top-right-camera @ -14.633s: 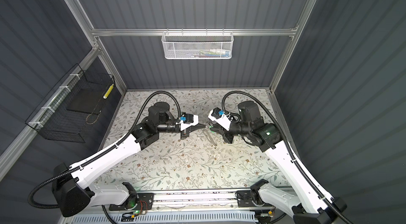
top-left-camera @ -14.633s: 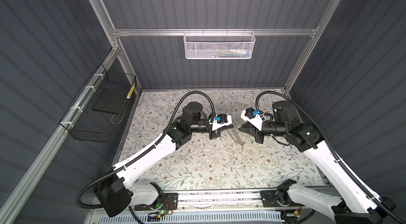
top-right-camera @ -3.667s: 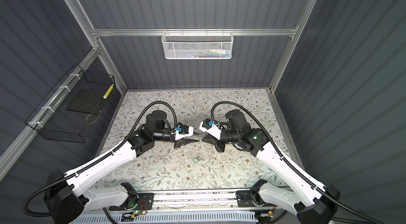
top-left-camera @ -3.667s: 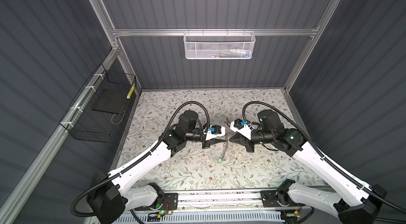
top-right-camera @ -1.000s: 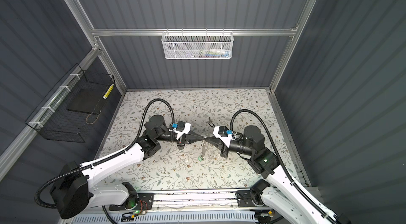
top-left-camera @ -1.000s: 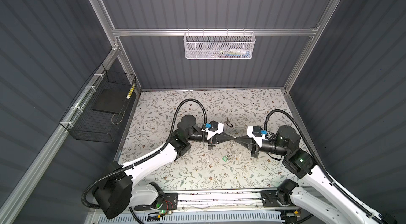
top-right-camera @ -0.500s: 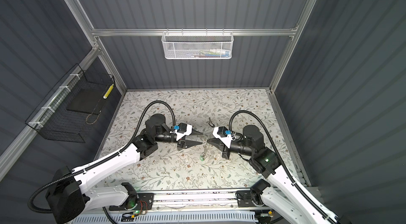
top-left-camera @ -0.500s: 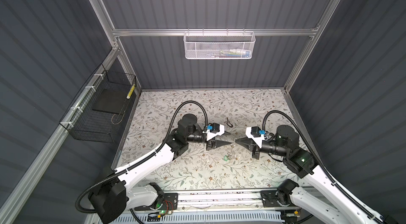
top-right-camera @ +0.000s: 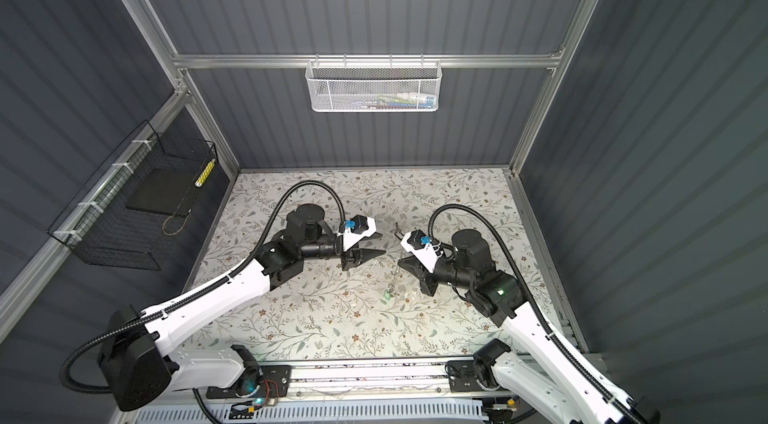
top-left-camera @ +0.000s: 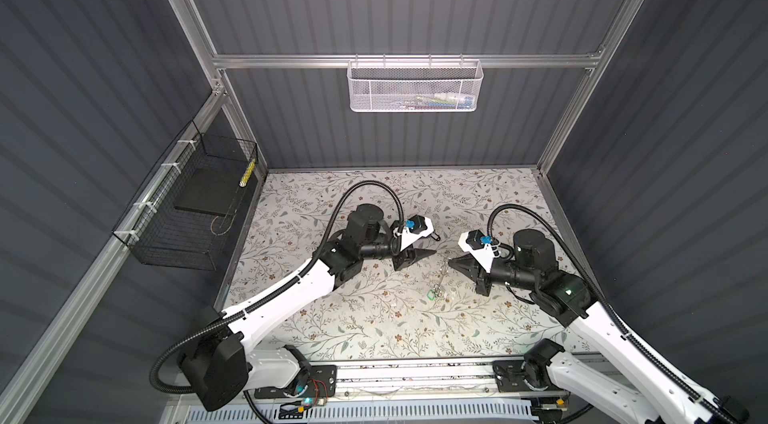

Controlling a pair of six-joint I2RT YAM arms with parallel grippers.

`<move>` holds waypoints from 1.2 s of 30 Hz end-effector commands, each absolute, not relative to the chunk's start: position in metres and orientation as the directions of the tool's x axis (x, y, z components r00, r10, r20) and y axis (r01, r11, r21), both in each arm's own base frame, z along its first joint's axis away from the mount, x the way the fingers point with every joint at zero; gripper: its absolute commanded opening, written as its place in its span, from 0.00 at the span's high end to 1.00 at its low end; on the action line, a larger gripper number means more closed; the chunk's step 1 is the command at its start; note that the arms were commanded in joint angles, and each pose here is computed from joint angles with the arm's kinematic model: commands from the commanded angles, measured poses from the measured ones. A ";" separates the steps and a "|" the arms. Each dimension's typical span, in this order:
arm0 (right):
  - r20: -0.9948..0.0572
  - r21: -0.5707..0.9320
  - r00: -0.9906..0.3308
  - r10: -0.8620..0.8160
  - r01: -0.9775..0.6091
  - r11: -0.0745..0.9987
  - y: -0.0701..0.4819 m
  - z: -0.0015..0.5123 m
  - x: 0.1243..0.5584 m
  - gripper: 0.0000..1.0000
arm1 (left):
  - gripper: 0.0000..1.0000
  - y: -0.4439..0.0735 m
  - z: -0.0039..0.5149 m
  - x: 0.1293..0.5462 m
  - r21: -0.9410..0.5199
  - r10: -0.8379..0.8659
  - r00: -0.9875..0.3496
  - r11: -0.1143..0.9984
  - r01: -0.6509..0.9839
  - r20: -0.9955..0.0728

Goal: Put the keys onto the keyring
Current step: 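Release the plate with the left gripper and move it toward the black-tag key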

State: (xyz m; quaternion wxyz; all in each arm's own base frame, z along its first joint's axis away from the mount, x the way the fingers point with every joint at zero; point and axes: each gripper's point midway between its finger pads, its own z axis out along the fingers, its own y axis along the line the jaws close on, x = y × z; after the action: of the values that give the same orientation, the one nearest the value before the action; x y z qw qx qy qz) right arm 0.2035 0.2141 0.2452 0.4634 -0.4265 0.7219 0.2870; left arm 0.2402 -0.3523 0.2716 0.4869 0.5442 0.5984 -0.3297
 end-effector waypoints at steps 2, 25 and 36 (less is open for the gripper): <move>-0.901 0.018 -0.262 -0.346 -0.818 0.574 0.195 0.244 0.217 1.00 | 0.53 -0.351 0.256 0.284 0.041 0.380 -0.123 0.396 0.917 -0.917; -0.831 0.066 -0.426 -0.358 -0.714 0.697 0.157 0.210 0.246 1.00 | 0.62 -0.382 0.106 0.442 -0.383 0.245 -0.780 0.762 0.522 -0.575; -0.809 0.080 -0.449 -0.379 -0.723 0.686 0.159 0.198 0.256 1.00 | 0.64 -0.386 0.074 0.454 -0.540 -0.052 -0.922 0.823 0.177 -0.382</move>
State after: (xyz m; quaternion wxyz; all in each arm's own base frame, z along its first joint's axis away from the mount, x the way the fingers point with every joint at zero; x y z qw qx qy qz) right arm 0.2529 0.1561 0.1837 0.3888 -0.3231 0.8375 0.2076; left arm 0.4546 -0.3825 0.0835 0.2256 0.0975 0.9259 -0.2870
